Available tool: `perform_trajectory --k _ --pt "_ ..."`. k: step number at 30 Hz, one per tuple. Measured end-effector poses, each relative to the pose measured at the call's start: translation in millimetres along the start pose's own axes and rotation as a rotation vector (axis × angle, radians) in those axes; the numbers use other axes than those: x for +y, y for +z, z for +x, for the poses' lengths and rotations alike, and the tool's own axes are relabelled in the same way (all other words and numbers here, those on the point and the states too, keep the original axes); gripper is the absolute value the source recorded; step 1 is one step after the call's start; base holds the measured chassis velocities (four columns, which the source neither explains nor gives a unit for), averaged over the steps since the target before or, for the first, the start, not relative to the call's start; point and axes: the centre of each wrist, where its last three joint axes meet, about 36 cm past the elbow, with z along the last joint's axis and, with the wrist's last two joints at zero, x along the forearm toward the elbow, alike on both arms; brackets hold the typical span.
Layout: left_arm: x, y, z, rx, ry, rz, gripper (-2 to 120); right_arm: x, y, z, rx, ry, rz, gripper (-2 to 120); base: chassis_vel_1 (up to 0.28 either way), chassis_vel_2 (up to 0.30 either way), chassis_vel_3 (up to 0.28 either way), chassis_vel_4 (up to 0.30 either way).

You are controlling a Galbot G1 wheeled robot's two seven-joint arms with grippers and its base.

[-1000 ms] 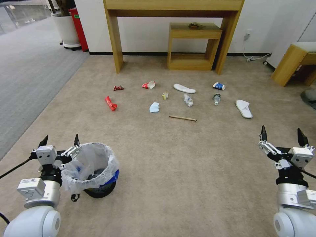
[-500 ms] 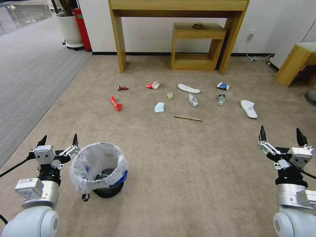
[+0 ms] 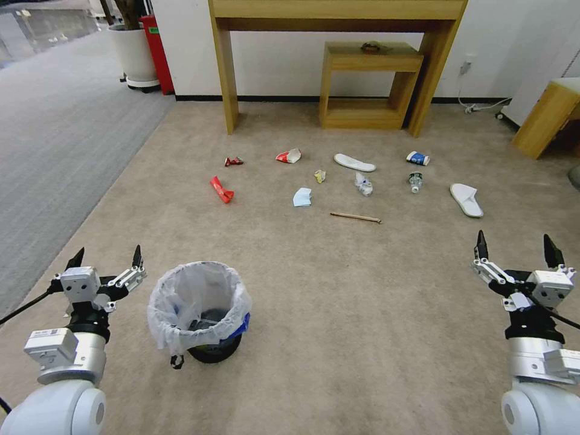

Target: Pick up the trash bin and place the garbage on the floor into it.

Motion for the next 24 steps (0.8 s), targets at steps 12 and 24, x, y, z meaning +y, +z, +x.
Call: perform_trajectory --k 12,24 --pt "-0.3 -1.2 -0.9 -0.006 0.003 0.002 100 -0.7 -0.6 -1.1 -0.008 0.002 0.000 100 0.076 0.109 -0.076 -0.110" --pt "-0.9 0.0 -1.5 -0.004 0.005 0.005 100 -1.1 1.3 -2.1 -0.011 0.001 -0.006 100 0.028 0.134 -0.020 -0.128"
